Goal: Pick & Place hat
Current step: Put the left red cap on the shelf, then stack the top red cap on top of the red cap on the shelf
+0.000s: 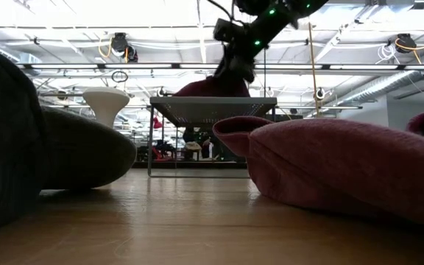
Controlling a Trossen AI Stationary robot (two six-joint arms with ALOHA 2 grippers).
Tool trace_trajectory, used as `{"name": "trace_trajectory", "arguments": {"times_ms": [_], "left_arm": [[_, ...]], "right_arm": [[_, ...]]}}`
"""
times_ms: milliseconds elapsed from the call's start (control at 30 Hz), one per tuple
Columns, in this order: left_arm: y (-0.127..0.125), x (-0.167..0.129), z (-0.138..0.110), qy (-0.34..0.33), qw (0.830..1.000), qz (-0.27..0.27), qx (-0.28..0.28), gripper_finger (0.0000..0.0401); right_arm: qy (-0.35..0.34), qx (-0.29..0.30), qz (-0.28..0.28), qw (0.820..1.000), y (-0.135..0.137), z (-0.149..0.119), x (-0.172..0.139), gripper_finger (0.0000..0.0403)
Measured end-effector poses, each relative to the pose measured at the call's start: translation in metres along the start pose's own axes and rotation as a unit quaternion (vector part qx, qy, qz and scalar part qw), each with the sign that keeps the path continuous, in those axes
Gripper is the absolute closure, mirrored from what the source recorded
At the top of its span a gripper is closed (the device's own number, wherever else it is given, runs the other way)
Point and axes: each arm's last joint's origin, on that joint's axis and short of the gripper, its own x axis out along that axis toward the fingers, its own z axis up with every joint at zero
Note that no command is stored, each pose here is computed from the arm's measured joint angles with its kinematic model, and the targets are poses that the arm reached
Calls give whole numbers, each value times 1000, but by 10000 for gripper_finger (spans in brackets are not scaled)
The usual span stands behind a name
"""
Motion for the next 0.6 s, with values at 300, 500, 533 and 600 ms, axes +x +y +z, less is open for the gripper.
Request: {"name": "trace_trajectory", "arguments": {"times_ms": [300,500,533,600], "left_arm": [[0,0,0,-3,1000,0,1,219],[0,0,1,-4,1000,0,3,219],[0,0,1,-4,1000,0,3,219],[0,0,1,-5,1000,0,3,219]], "right_arm": [[-5,79,5,997,-5,4,-24,180],[-24,111,25,993,3,16,-50,170],[-25,115,31,993,4,18,-57,170],[-44,134,29,990,6,25,-65,171]]}}
